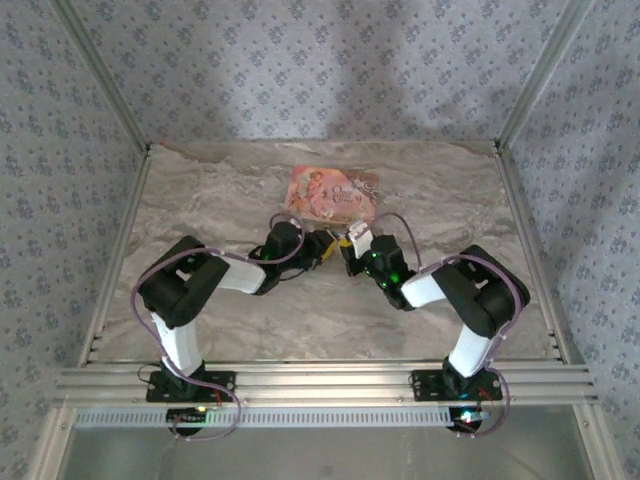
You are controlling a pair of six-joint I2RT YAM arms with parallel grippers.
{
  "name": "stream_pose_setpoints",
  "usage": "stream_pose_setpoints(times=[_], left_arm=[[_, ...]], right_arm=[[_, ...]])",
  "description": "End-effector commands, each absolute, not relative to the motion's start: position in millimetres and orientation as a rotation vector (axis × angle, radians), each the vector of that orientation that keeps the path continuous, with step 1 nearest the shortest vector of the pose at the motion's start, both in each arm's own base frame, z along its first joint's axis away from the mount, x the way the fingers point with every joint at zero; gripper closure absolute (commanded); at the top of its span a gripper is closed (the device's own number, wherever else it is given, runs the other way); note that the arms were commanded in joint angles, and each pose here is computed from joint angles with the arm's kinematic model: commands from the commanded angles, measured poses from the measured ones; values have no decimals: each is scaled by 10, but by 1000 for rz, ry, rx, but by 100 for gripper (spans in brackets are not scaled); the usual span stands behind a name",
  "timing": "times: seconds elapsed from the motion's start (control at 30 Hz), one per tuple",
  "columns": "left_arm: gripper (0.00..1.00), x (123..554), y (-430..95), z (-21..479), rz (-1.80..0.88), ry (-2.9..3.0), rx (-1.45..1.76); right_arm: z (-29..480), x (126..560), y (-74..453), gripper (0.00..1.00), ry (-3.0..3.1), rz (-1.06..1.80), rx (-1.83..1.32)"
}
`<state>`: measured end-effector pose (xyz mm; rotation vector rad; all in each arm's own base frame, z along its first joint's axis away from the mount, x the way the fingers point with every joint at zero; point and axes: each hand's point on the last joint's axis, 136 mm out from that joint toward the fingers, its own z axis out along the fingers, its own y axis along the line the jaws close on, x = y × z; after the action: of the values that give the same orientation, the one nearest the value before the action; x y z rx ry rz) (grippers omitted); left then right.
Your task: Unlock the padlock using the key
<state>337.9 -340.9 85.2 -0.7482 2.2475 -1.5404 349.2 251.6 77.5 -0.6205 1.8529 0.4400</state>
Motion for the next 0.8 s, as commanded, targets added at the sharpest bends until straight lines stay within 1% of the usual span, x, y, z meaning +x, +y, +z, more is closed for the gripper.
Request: stream_pose_setpoints(times=[0.0,0.2,0.33,0.53,0.67,0.7,0.77], left_arm=[[67,3315,-3404,956,-1552,2248,-706],[52,3324,-3293,984,-1511,2246,-695],[46,3352,-3116,1042,-1438,2245,-675],[38,3431,-2631,1188,-1223,2261,-628],[29,3560,-2243,1361,-1096,2256,-595],[25,3607,-2170,1410,-1064,2259,-570],[21,3711,-2076,1489,-1021,2279,-512]], right_arm=[[743,3491,2472,100,1880,503,-509],[693,3410,2486,100,1951,670,-374],[669,3331,2491,100,1990,796,-268],[609,3242,2495,100,2048,966,-94],[620,3225,2461,100,2039,1045,32],[610,3224,2460,100,2042,1061,57],[583,3223,2475,100,2055,1095,102]])
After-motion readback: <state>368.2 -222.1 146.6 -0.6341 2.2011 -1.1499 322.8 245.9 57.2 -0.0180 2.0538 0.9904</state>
